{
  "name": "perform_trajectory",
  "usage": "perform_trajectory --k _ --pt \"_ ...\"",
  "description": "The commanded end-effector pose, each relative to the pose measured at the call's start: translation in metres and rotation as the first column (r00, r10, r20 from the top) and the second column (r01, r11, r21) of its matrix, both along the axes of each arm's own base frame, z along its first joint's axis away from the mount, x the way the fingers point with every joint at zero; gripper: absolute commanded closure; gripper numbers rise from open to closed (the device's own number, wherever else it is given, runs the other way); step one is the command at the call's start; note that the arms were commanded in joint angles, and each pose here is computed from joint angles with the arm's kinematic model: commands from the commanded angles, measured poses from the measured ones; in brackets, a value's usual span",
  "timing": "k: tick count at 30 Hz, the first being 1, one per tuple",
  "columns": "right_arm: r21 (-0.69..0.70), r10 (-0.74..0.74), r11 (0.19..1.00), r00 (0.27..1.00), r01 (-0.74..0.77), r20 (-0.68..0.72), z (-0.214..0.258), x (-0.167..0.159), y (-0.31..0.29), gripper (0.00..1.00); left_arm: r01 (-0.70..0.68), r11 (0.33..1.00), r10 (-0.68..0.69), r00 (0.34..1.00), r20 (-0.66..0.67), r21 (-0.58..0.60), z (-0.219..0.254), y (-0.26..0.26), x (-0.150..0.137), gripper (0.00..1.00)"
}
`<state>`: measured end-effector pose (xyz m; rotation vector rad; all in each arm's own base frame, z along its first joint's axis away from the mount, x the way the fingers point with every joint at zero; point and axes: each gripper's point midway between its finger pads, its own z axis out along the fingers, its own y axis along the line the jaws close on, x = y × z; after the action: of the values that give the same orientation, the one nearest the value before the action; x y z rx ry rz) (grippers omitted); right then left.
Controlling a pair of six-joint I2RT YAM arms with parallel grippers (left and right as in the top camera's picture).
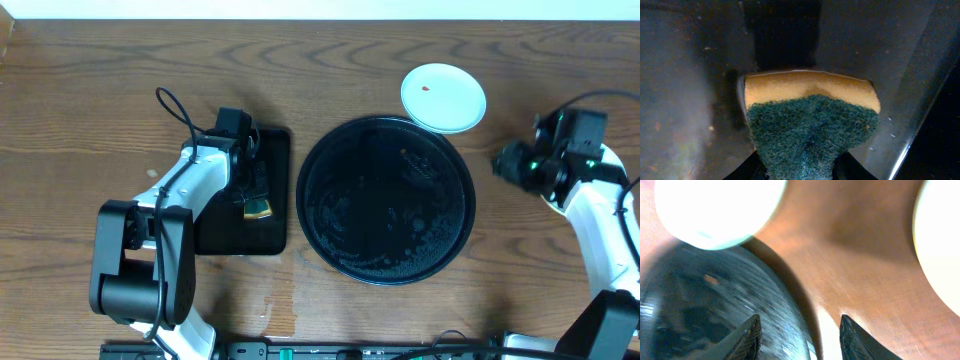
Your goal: Clean dirty plates on tray and stack at the side
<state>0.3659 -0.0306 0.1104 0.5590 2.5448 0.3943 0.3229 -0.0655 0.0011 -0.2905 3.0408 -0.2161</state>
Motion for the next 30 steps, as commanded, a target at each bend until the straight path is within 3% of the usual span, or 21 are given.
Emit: perform_trajectory --k 1,6,12,21,30 --pt "0.122 0.055 0.991 0.997 -0.062 0.059 0.016 0.018 0.021 0.51 -0.003 1.000 0.003 1.000 -0.016 0.012 -0.002 0.004 -0.006 0.65" --pt "0.191 0.072 0.978 0.996 -0.079 0.044 0.013 0.047 0.026 0.50 -0.003 1.000 0.003 1.000 -0.016 0.012 -0.002 0.004 -0.006 0.65" --pt "0.367 0.154 0.919 0.988 -0.143 -0.001 -0.006 0.079 0.047 0.45 -0.003 1.000 0.003 1.000 -0.016 0.012 -0.002 0.004 -0.006 0.65" --pt "0.402 0.119 0.913 0.986 -0.062 -0.120 -0.065 0.088 0.047 0.45 -0.003 1.000 0.003 1.000 -0.016 0.012 -0.002 0.004 -0.006 0.65" --pt "0.366 0.024 0.930 0.987 0.037 -0.161 -0.090 0.100 0.040 0.45 -0.003 1.000 0.003 1.000 -0.016 0.012 -0.002 0.004 -0.006 0.65"
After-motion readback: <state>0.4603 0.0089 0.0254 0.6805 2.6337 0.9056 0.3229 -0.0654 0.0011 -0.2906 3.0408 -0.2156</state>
